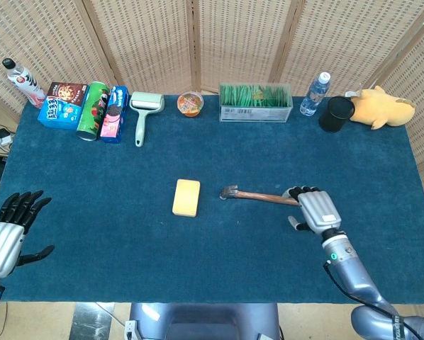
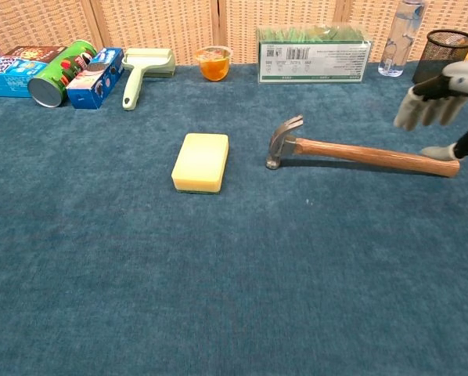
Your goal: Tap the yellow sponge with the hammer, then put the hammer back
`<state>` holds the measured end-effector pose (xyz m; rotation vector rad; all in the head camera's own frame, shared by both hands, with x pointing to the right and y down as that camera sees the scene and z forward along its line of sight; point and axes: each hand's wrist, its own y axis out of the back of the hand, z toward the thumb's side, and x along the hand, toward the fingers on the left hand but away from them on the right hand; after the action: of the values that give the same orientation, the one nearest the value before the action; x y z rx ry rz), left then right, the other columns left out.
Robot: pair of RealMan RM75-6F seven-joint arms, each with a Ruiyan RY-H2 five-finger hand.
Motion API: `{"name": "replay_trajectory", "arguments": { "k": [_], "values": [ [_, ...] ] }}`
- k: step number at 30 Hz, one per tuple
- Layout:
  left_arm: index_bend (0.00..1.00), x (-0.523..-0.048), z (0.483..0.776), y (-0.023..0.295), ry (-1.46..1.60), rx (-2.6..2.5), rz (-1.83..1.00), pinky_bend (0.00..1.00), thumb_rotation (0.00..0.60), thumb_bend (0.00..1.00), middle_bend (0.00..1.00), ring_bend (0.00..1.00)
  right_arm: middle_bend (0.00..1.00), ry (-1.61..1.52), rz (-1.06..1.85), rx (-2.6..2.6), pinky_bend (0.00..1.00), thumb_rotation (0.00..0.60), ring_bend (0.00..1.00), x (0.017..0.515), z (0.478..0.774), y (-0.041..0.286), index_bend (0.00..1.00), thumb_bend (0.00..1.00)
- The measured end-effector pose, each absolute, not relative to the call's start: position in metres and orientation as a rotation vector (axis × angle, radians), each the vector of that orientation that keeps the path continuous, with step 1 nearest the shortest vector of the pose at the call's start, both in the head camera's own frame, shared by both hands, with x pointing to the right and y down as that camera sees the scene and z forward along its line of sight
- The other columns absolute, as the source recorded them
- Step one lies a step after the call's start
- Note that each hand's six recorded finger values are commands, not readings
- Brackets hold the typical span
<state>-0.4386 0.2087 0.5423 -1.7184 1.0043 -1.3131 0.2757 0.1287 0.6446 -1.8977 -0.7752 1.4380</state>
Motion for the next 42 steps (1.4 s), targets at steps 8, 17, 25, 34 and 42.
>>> {"name": "replay_trajectory", "arguments": {
  "k": [8,17,25,34,42],
  "values": [
    [0.12,-0.456,0.552,0.206,1.030,-1.724,-1.346,0.00,0.600,0.17,0.07,0.00,0.35,-0.713,1.509,-1.874,0.31,0.600,0.32,0.250,0.672,0.110,0.33,0.38],
    [0.12,-0.469,0.560,0.205,1.055,-1.729,-1.370,0.00,0.600,0.18,0.07,0.00,0.35,-0.677,1.562,-1.838,0.30,0.600,0.33,0.238,0.688,0.102,0.33,0.38],
    [0.12,-0.477,0.560,0.205,1.084,-1.749,-1.360,0.00,0.600,0.17,0.07,0.00,0.35,-0.654,1.596,-1.831,0.30,0.600,0.33,0.231,0.699,0.102,0.33,0.38],
    [0.12,-0.500,0.554,0.214,1.139,-1.732,-1.390,0.00,0.600,0.18,0.07,0.00,0.40,-0.641,1.650,-1.806,0.35,0.600,0.40,0.229,0.724,0.096,0.41,0.44],
    [0.12,-0.522,0.543,0.225,1.187,-1.686,-1.426,0.00,0.600,0.18,0.07,0.00,0.65,-0.624,1.661,-1.816,0.68,0.600,0.71,0.216,0.746,0.096,0.66,0.44]
  ]
}}
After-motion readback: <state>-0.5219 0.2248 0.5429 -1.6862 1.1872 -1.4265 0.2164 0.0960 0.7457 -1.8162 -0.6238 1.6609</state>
